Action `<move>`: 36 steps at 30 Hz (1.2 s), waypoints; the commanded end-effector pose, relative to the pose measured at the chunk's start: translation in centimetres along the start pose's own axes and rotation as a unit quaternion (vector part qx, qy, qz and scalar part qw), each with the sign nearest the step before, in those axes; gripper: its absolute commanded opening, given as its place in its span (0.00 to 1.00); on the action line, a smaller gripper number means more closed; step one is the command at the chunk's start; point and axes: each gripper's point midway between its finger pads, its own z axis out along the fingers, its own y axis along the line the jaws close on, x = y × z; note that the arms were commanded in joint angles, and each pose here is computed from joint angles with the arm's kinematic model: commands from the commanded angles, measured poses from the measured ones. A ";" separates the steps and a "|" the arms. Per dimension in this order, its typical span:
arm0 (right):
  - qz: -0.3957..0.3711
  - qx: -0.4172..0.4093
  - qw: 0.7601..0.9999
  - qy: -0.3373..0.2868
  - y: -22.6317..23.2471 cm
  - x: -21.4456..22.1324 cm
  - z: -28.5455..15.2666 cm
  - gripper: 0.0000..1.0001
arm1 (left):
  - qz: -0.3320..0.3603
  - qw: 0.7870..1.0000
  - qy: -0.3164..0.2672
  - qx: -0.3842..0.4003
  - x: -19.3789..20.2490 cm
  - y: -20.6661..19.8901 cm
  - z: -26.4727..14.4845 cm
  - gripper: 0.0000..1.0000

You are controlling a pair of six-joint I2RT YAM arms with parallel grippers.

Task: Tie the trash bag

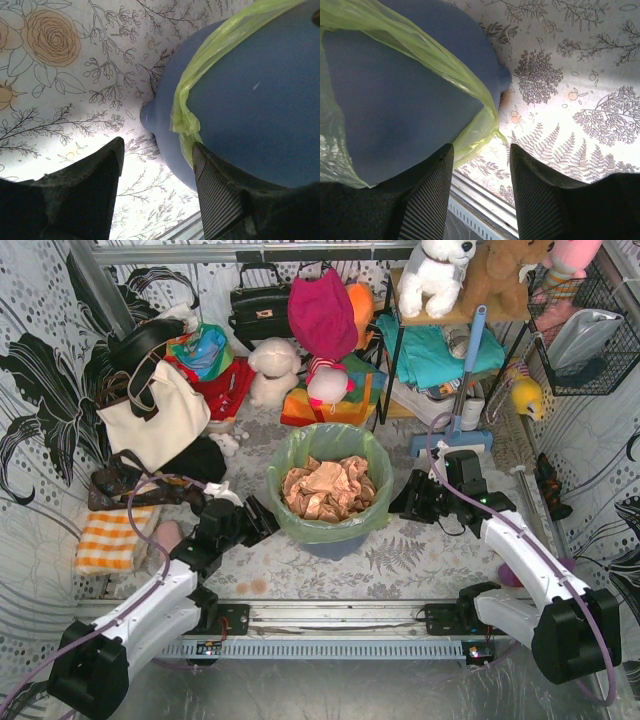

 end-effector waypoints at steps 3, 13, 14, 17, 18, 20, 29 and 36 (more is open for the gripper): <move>-0.009 0.015 1.000 0.009 -0.1 -0.1 -0.5 0.48 | 0.019 0.998 -0.039 0.039 -1.8 -1.7 -0.6 0.65; -0.004 0.018 1.000 0.001 -0.2 -0.5 -0.4 0.48 | 0.034 0.997 0.015 0.070 -0.2 -2.4 0.9 0.52; -0.003 0.015 1.000 0.000 -0.1 -0.7 -0.3 0.47 | 0.036 0.997 0.024 0.070 0.1 -2.3 1.1 0.50; 0.000 0.011 1.000 0.004 0.0 -0.8 0.1 0.45 | 0.043 0.996 0.039 0.061 0.5 -1.8 1.6 0.43; 0.001 0.009 1.000 0.005 0.0 -0.8 0.3 0.43 | 0.045 0.997 0.042 0.055 0.6 -1.6 1.7 0.40; 0.006 0.010 1.000 0.007 -0.1 -0.7 0.5 0.40 | 0.047 0.997 0.040 0.045 0.5 -1.2 1.7 0.33; 0.027 -0.014 0.999 0.026 -0.1 0.6 1.5 0.41 | 0.074 0.997 0.003 0.010 -1.8 -1.7 0.0 0.09; 0.031 -0.029 0.999 0.032 0.2 1.3 2.8 0.44 | 0.090 0.996 0.002 0.008 -2.7 -3.0 -1.3 0.00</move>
